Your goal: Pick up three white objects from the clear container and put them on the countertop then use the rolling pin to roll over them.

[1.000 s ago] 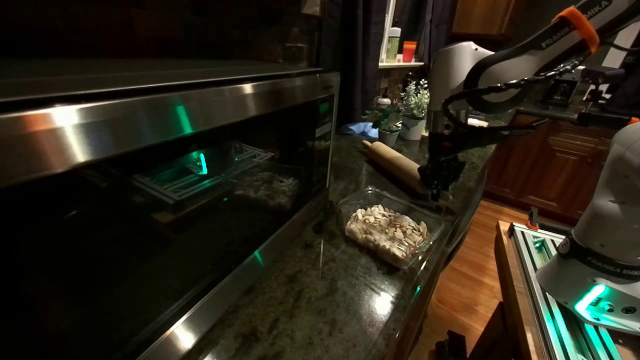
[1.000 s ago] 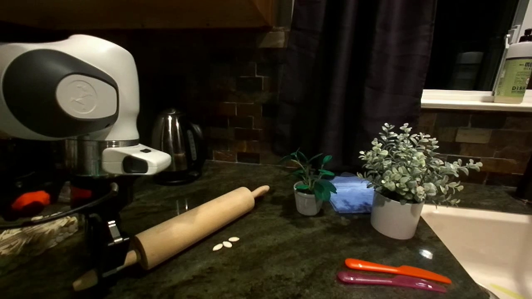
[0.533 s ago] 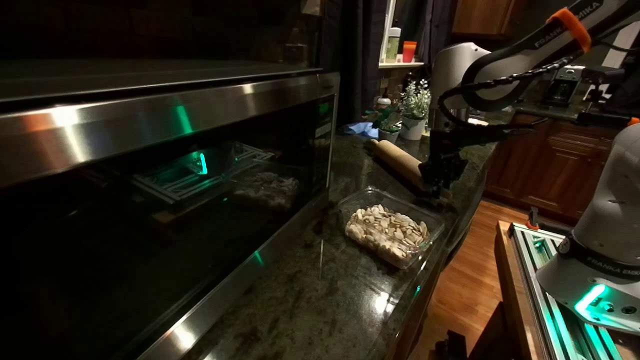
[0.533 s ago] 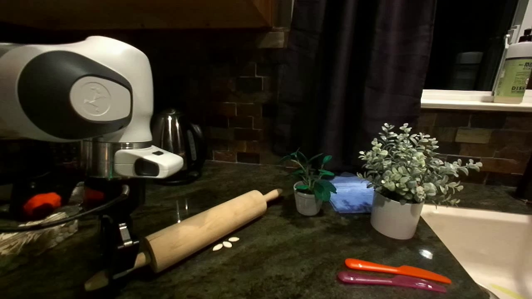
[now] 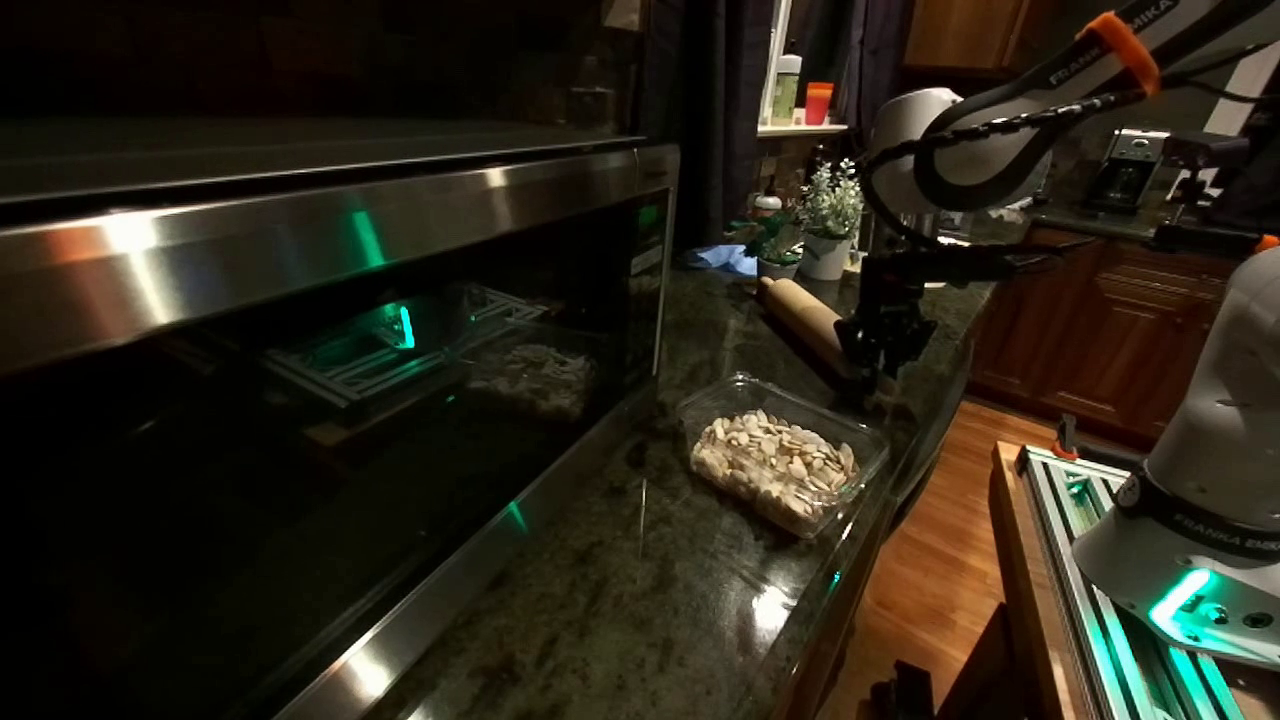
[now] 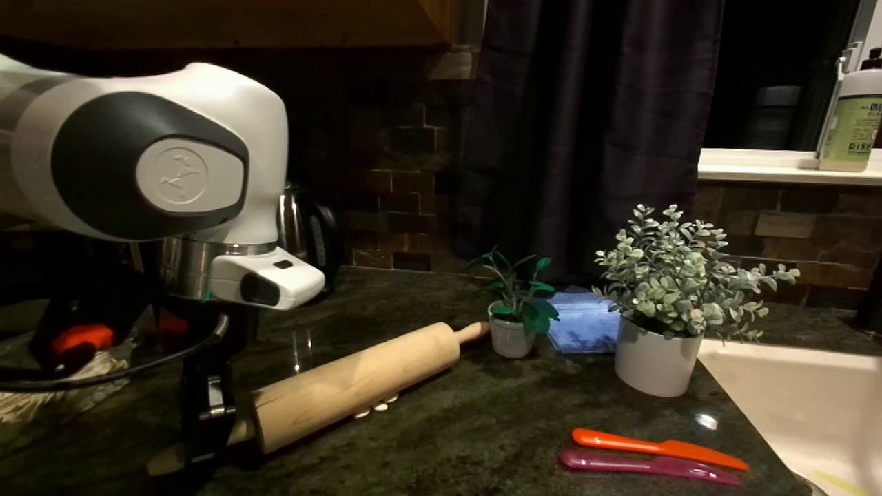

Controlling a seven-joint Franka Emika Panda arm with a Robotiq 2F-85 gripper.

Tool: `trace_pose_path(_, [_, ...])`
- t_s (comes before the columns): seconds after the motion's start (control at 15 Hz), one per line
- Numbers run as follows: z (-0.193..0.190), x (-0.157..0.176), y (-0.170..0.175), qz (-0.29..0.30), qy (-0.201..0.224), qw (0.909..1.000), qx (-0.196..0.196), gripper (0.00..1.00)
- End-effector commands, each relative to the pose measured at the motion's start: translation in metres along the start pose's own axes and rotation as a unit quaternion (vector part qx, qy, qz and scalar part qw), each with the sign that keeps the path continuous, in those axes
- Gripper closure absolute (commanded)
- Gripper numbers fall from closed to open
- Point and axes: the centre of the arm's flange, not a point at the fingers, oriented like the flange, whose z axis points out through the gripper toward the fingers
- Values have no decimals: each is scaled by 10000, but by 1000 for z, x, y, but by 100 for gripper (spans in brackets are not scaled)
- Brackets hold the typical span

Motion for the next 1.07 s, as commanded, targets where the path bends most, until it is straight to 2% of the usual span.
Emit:
trace_pose_path(0.0, [16,3,7,363,-166,9989,249,93])
trace_pose_path(0.47, [15,3,2,500,-294,9971,487,93])
trace_pose_path(1.0, [17,1,0,1047,-451,9911,688,93])
